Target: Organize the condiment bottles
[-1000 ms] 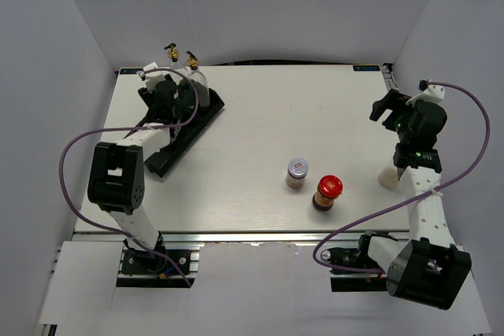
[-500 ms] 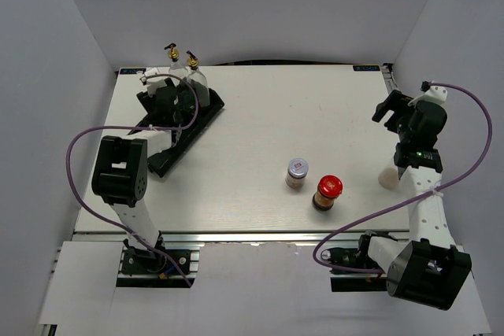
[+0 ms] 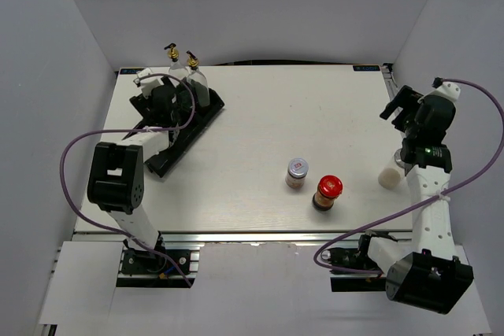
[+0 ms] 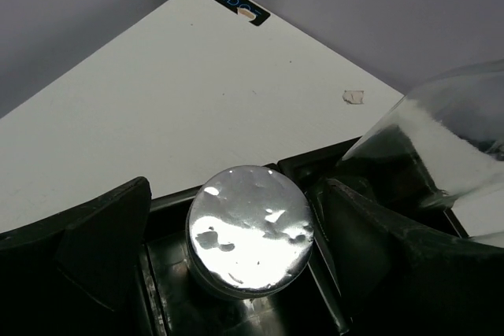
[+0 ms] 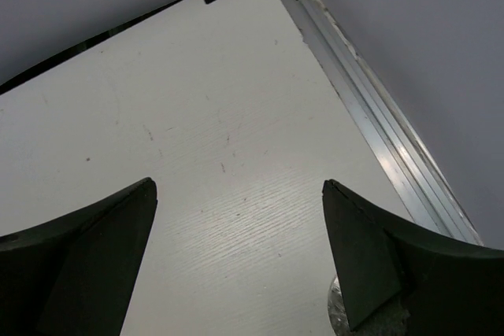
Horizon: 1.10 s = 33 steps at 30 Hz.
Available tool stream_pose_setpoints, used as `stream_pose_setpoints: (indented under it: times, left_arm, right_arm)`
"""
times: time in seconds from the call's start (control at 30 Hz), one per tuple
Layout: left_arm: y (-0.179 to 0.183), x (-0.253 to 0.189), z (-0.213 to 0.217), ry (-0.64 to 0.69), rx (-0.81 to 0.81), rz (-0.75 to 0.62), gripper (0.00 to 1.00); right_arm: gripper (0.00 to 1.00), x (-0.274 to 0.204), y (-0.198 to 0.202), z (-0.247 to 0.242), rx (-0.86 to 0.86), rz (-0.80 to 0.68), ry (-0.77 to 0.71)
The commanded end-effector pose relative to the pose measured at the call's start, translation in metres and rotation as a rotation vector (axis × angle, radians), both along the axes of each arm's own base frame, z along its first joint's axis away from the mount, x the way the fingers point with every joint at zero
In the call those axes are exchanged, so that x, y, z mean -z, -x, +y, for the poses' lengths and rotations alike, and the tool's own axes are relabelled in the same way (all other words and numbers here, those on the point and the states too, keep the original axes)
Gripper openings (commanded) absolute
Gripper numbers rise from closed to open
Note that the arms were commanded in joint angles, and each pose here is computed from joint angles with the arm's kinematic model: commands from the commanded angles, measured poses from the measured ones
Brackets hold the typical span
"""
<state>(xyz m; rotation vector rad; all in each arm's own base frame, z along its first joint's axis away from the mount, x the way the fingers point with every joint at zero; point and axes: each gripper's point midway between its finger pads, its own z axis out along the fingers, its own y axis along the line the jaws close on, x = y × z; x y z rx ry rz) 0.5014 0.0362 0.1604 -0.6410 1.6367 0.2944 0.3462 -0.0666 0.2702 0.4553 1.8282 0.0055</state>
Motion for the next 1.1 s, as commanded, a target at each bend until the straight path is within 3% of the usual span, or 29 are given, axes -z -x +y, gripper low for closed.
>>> stream_pose_setpoints:
  times: [0.0,0.13,0.37,0.67,0.87,1.07]
  left_arm:
    - [0.012,-0.047,0.005,0.035,-0.022,-0.067,0.98]
    - [0.016,-0.064,0.003,0.032,-0.009,-0.006,0.98]
    - [0.031,-0.129,-0.009,0.059,0.089,-0.072,0.98]
    - [0.067,-0.175,-0.010,0.081,0.124,-0.164,0.98]
    - [0.071,-0.183,-0.018,0.093,0.177,-0.165,0.98]
    - [0.068,-0.205,-0.038,0.107,0.291,-0.187,0.98]
  right_arm:
    - [0.89,0.000,0.015,-0.023,0.154,0.083,-0.003]
    - [0.90,0.011,0.024,-0.033,0.200,0.182,0.030]
    - [0.89,0.050,0.038,-0.053,0.300,0.358,-0.001]
    - [0.89,0.086,0.050,-0.082,0.386,0.420,-0.044]
    - [0.89,0.104,0.038,-0.067,0.281,0.436,-0.107]
    - [0.89,0.121,0.048,-0.061,0.300,0.488,-0.156]
